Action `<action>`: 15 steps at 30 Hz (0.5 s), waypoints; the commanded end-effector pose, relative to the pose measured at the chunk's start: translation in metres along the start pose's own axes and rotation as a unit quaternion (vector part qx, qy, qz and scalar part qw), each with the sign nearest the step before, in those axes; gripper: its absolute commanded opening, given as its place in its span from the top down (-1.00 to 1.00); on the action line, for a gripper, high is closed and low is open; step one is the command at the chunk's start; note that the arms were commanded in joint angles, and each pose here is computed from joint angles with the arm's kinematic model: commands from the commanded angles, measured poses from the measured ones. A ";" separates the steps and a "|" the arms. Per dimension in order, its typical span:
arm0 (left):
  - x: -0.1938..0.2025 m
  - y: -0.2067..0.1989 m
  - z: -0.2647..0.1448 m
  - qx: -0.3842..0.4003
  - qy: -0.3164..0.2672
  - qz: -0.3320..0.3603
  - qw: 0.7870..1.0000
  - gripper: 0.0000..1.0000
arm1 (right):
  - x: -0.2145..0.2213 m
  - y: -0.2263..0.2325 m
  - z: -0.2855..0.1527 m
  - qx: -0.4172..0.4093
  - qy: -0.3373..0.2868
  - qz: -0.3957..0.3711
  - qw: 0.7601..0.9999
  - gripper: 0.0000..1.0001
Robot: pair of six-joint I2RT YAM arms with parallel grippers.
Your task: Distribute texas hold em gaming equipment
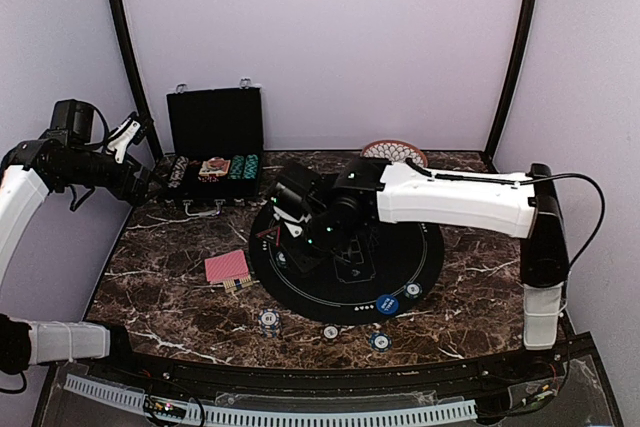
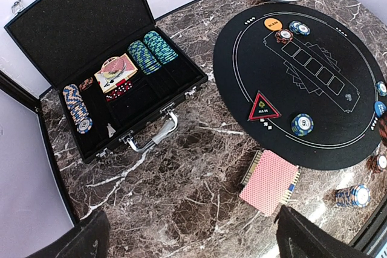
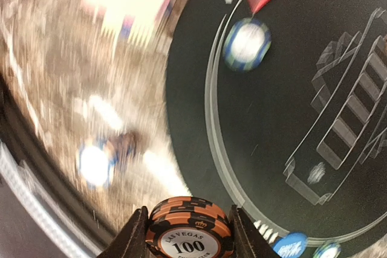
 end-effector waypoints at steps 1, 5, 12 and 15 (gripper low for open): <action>-0.001 -0.002 -0.005 -0.003 -0.011 0.003 1.000 -0.98 | -0.053 -0.026 0.005 0.037 -0.043 0.024 0.998 0.62; -0.001 -0.002 -0.006 -0.003 -0.012 0.004 1.000 -0.97 | -0.090 -0.042 0.018 0.038 -0.064 0.048 0.996 0.60; -0.004 -0.003 -0.007 0.000 -0.018 0.002 1.000 -0.97 | -0.117 -0.076 0.056 0.034 -0.065 0.082 0.994 0.60; -0.005 -0.004 -0.007 0.004 -0.022 0.000 1.000 -0.97 | -0.120 -0.084 0.074 0.031 -0.059 0.090 0.994 0.59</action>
Point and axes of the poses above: each gripper's point midway between its finger pads, its own z axis out along the fingers, its own y axis along the line the jaws close on, x = y × z, the point moved 2 cm from there along -z, back along the fingers, and after that the axes turned 8 degrees about z, right-handed, at the moved point
